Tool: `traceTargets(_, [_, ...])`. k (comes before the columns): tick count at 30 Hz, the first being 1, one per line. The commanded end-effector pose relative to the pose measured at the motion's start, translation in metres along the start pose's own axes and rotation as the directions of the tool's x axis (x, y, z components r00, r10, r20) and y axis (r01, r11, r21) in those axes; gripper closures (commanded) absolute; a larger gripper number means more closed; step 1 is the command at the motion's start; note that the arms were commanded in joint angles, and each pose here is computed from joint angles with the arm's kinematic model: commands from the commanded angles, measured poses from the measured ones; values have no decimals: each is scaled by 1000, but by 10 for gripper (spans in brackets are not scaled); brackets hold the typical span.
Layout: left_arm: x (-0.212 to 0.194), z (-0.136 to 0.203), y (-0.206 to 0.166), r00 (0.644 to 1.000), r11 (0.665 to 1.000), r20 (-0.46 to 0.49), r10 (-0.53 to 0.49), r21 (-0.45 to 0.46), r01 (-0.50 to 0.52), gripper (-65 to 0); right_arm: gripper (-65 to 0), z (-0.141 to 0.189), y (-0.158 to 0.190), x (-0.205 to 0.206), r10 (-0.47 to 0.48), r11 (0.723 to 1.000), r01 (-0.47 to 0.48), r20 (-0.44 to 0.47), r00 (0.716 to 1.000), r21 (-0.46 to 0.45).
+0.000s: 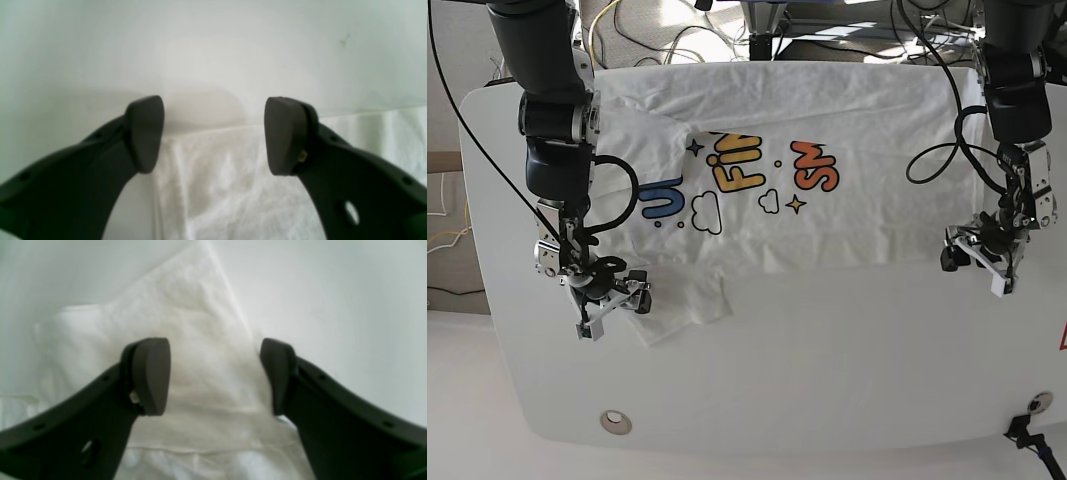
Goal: Fold the T-shirt properly
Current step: 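Release and move both grippers to the shirt's hem corners, then grasp the hem corners with both grippers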
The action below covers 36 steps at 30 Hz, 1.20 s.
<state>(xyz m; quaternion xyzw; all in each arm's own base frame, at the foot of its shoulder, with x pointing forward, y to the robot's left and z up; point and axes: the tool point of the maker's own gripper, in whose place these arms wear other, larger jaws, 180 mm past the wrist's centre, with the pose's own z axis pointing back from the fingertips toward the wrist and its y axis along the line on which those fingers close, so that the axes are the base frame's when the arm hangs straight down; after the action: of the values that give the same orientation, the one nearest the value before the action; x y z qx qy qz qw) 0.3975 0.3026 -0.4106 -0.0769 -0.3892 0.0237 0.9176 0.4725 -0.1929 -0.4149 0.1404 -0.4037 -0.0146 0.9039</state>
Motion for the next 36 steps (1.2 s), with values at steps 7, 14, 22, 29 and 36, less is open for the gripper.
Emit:
traceTargets(7, [6,6,7,1000,1000,18,-11,9,11,-442,-407,-4,22,36,11,999,-14,65,998,41])
traceTargets(14, [1,9,6,1000,1000,16,-25,9,25,-442,-405,-7,34,45,3,998,-8,102,995,56])
traceTargets(22, [4,19,8,997,997,32,-69,19,69,-442,-128,-7,29,48,-9,999,5,119,993,31])
traceTargets(29, [5,20,11,997,997,32,-73,24,72,-442,-1,-7,29,48,-9,999,5,119,993,31])
traceTargets(36, [5,23,19,997,996,23,-78,40,78,-442,-1,-7,29,47,-9,1000,6,118,993,31])
